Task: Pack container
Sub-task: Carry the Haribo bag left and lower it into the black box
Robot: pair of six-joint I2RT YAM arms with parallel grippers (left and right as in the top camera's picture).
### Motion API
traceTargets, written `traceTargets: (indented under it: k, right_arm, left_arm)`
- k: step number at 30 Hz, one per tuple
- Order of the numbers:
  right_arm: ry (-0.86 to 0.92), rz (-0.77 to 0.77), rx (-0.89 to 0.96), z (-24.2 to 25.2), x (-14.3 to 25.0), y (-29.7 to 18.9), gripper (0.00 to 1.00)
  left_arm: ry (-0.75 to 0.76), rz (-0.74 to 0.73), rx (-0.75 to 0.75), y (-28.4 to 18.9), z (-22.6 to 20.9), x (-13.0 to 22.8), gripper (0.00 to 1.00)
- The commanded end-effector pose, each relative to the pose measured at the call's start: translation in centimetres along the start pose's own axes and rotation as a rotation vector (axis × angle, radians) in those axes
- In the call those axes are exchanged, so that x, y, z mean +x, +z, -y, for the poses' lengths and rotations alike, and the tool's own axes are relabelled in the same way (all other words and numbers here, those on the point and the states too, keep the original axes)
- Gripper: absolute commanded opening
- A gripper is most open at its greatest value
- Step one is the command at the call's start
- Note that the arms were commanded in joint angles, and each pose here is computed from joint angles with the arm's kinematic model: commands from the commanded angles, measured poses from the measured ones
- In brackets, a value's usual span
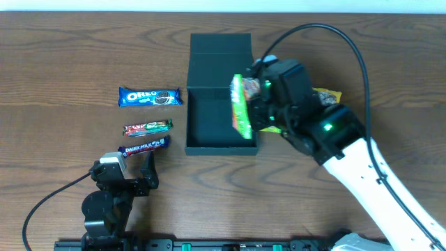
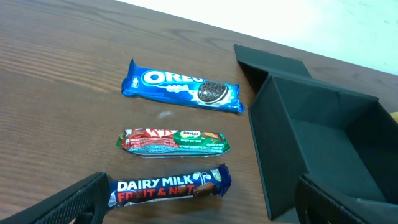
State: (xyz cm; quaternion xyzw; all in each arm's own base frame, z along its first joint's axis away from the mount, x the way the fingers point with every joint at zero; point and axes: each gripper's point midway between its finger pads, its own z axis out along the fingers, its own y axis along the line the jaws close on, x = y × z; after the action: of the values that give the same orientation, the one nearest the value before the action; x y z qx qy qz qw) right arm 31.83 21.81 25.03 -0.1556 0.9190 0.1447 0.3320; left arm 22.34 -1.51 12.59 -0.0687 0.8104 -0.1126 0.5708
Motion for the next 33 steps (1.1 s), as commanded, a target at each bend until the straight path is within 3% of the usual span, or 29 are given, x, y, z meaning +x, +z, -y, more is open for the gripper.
traceTargets:
  k: [1,8,17,18,19,20,21,22,23,26,28,29,30,31,33]
  right_arm:
    - [0.073,-0.055,-0.01,-1.9,1.2,2.9,0.02]
    - [0.12,-0.214,0.047,-3.9,5.5,10.6,0.01]
    - [0.112,-0.298,0.064,-4.1,8.1,14.1,0.03]
    - [0.111,-0.299,0.065,-4.1,8.2,14.2,0.16]
    - [0.107,-0.296,0.063,-4.1,8.1,14.3,0.36]
    - [0.096,-0.291,0.058,-4.2,8.0,14.3,0.69]
    - [0.09,-0.285,0.055,-4.3,7.8,14.3,0.89]
    - [0.082,-0.277,0.05,-4.3,7.5,14.1,0.98]
    - [0.069,-0.269,0.045,-4.4,7.2,13.9,0.99]
    - [0.025,-0.22,0.026,-4.8,5.4,12.8,0.98]
    - [-0.001,-0.196,0.019,-5.0,4.5,12.2,0.89]
    - [-0.007,-0.189,0.024,-4.9,4.4,12.1,0.79]
    - [-0.007,-0.189,0.034,-4.7,4.4,12.1,0.61]
    - [-0.008,-0.195,0.036,-4.6,4.5,12.2,0.36]
    - [-0.01,-0.215,0.043,-4.4,5.3,12.7,0.11]
  left_arm:
    - [-0.016,-0.019,-0.01,0.3,-0.4,0.9,0.95]
    - [-0.016,-0.019,-0.01,0.3,-0.4,0.9,0.95]
    - [-0.016,-0.02,-0.01,0.3,-0.4,0.9,0.95]
    - [-0.016,-0.019,-0.011,0.3,-0.4,0.9,0.95]
    - [-0.016,-0.02,-0.01,0.3,-0.4,0.9,0.95]
    - [-0.016,-0.019,-0.01,0.3,-0.4,0.9,0.95]
    - [-0.016,-0.02,-0.01,0.3,-0.4,0.9,0.95]
    - [-0.016,-0.02,-0.01,0.3,-0.4,0.9,0.95]
    - [-0.016,-0.019,-0.01,0.3,-0.4,0.9,0.95]
    - [-0.016,-0.02,-0.01,0.3,-0.4,0.9,0.95]
    - [-0.016,-0.019,-0.01,0.3,-0.4,0.9,0.95]
    - [-0.016,-0.019,-0.01,0.3,-0.4,0.9,0.95]
    - [-0.016,-0.02,-0.011,0.3,-0.4,0.9,0.95]
    - [-0.016,-0.019,-0.011,0.3,-0.4,0.9,0.95]
    - [-0.016,-0.02,-0.01,0.3,-0.4,0.9,0.95]
